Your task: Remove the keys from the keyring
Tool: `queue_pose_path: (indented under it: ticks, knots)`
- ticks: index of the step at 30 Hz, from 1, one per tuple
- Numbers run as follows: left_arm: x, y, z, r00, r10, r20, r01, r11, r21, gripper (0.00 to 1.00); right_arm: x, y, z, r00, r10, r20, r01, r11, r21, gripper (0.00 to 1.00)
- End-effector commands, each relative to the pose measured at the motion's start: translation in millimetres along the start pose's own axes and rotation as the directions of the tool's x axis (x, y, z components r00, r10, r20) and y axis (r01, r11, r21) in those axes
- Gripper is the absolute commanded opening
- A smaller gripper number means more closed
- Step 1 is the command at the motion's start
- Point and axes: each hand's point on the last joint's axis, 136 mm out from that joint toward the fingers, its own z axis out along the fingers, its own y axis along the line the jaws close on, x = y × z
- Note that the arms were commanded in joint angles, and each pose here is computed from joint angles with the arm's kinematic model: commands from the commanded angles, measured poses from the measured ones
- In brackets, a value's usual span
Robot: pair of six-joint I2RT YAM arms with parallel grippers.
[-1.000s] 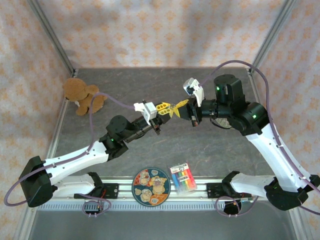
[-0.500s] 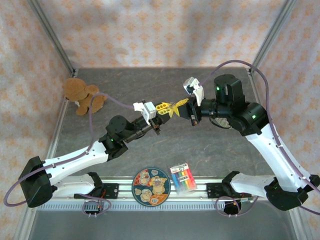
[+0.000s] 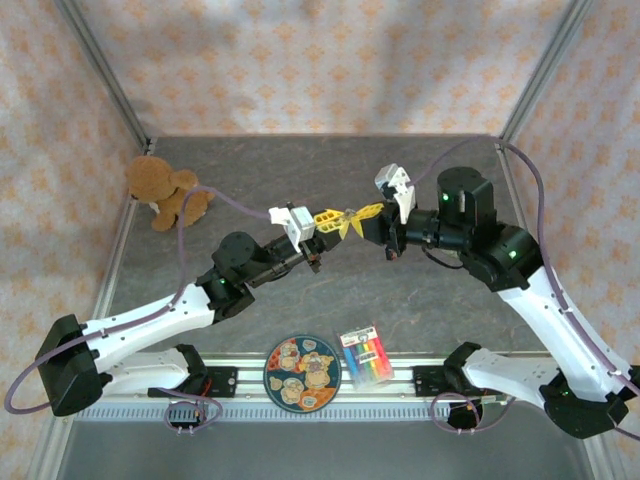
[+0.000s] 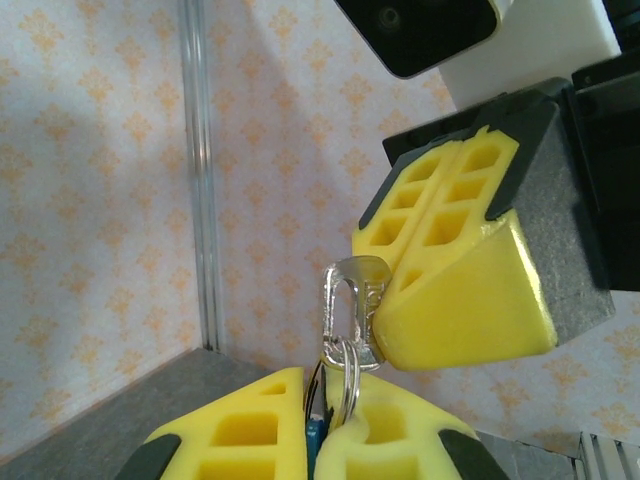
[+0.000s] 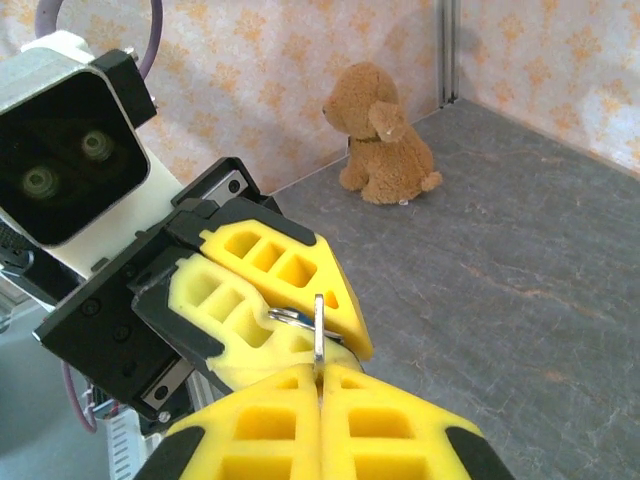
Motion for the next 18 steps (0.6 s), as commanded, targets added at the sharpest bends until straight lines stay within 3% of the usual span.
queue_pose_path:
  ticks: [1, 18]
  knots:
    - [-29.1, 7.0, -6.2, 0.999, 0.016, 0.044, -0.014, 0.999, -0.037, 0.0, -26.1, -2.5, -23.0, 0.981, -0.13, 0.143, 0.119, 0.989, 0.086, 0.0]
    - [-45.4, 14.0, -7.5, 0.998, -0.036, -0.06, 0.039, 0.998, 0.056, 0.0, -0.2, 17.5, -32.4, 0.929, -0.333, 0.159, 0.332, 0.943, 0.034, 0.0]
